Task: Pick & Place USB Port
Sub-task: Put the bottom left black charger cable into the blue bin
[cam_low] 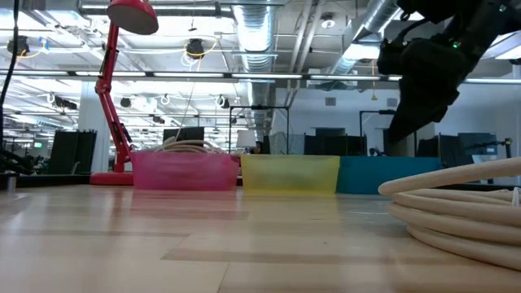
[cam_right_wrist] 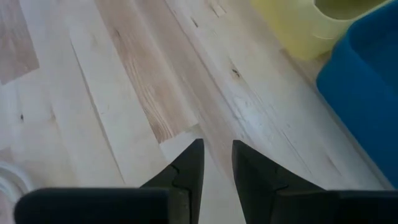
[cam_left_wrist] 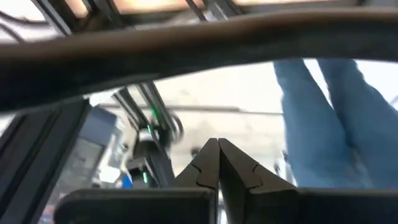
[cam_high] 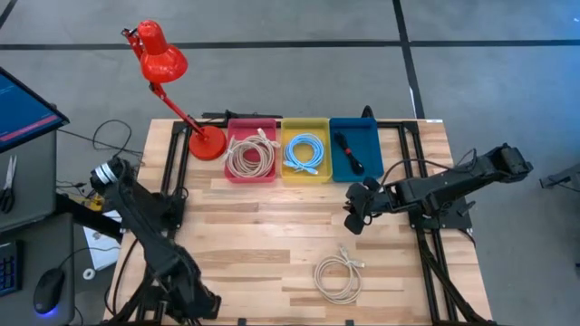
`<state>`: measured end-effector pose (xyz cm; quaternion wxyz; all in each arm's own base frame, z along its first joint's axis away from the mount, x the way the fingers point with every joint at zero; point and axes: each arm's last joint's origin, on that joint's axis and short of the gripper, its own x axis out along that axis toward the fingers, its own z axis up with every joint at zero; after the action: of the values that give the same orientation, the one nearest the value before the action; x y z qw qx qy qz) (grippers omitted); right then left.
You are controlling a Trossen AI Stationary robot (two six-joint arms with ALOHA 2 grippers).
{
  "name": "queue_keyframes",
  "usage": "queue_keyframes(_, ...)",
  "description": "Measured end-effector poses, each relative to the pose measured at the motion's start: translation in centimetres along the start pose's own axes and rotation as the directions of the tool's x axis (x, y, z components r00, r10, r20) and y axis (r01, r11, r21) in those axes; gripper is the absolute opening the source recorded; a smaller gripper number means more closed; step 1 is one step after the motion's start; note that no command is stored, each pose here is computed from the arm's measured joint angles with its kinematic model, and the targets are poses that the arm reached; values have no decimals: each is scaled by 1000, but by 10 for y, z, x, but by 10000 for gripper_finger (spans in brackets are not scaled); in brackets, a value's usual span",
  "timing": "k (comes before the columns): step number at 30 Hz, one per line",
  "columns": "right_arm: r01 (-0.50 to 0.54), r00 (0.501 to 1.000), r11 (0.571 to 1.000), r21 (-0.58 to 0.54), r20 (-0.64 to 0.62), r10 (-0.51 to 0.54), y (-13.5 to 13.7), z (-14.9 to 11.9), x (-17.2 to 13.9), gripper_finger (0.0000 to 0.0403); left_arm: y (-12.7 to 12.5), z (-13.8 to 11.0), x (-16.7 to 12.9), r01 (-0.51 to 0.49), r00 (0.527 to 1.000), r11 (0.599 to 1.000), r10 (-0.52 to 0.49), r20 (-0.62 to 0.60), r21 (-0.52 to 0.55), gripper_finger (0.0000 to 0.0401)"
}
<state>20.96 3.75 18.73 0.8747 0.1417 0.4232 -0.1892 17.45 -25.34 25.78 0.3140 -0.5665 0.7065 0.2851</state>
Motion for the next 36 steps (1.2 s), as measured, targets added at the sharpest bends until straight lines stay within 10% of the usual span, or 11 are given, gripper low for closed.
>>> queue_keyframes(21, -60, 997, 998, 22, 42, 59, 4, 6, 0, 76, -1, 13, 52, -88, 975, 990, 63, 215, 108, 18)
queue_keyframes(36, -104, 994, 994, 24, 14, 104, 5, 5, 0, 76, 11, 42, 75, -109, 969, 990, 86, 231, 86, 133)
